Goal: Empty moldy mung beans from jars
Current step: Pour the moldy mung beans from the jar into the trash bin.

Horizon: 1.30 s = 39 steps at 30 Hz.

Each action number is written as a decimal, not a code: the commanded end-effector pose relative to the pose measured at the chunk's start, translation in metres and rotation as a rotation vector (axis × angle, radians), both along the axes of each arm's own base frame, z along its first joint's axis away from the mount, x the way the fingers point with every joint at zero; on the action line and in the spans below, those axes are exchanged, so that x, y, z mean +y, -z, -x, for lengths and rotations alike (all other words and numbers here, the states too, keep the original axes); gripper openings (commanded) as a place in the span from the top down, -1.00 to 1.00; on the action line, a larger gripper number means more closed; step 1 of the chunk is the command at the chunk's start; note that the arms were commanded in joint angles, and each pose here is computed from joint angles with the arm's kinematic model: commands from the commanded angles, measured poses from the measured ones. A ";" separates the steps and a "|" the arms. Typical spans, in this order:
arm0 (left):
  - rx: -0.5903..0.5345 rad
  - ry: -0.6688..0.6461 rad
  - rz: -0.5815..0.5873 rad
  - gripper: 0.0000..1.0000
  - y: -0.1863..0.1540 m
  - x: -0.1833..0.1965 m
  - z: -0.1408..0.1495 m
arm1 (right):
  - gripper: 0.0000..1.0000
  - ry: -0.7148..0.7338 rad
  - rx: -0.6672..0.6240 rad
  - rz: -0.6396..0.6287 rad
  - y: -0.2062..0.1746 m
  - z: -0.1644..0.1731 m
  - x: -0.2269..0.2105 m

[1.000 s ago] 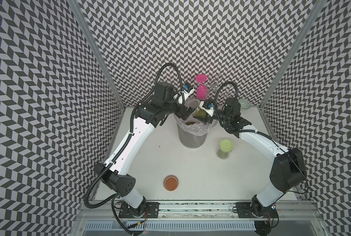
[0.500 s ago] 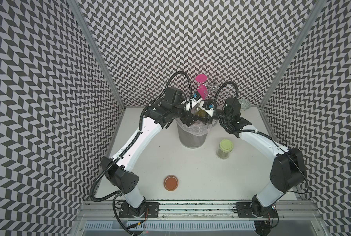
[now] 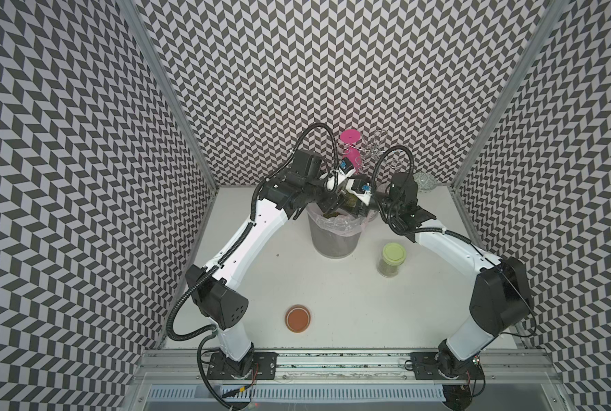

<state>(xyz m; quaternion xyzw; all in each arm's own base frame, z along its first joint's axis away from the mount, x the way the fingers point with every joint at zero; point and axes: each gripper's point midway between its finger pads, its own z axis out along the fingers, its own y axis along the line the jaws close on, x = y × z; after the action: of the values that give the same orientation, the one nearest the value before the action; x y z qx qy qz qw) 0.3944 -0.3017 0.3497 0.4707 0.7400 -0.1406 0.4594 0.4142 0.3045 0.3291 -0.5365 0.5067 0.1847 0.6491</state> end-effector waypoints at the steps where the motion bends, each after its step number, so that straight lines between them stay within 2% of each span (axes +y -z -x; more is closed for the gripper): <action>1: -0.020 0.001 0.016 -0.27 -0.006 -0.001 -0.007 | -0.02 -0.044 -0.168 -0.077 -0.053 0.027 -0.002; 9: 0.005 -0.038 0.029 -0.06 0.002 0.000 -0.018 | -0.02 -0.037 -0.192 -0.104 -0.056 0.033 -0.006; 18: 0.004 -0.067 0.050 0.50 0.000 0.002 -0.022 | -0.04 -0.019 -0.230 -0.138 -0.063 0.039 -0.011; 24: 0.020 -0.098 0.150 0.76 -0.023 0.003 -0.027 | -0.05 -0.007 -0.236 -0.166 -0.065 0.041 -0.013; 29: 0.056 -0.136 0.112 1.00 -0.011 0.008 -0.029 | -0.05 0.004 -0.239 -0.193 -0.071 0.042 -0.015; 33: 0.064 -0.153 0.099 1.00 -0.005 0.012 -0.029 | -0.05 -0.005 -0.231 -0.204 -0.072 0.042 -0.014; 39: 0.023 -0.160 0.135 1.00 -0.021 0.020 -0.028 | -0.09 -0.018 -0.217 -0.215 -0.073 0.043 -0.013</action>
<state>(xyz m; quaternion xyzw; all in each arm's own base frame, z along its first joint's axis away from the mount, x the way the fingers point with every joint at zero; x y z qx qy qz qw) 0.3800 -0.3268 0.3619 0.4469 0.7388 -0.2341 0.4469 0.4075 0.2888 0.3346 -0.4975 0.4920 0.1554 0.6973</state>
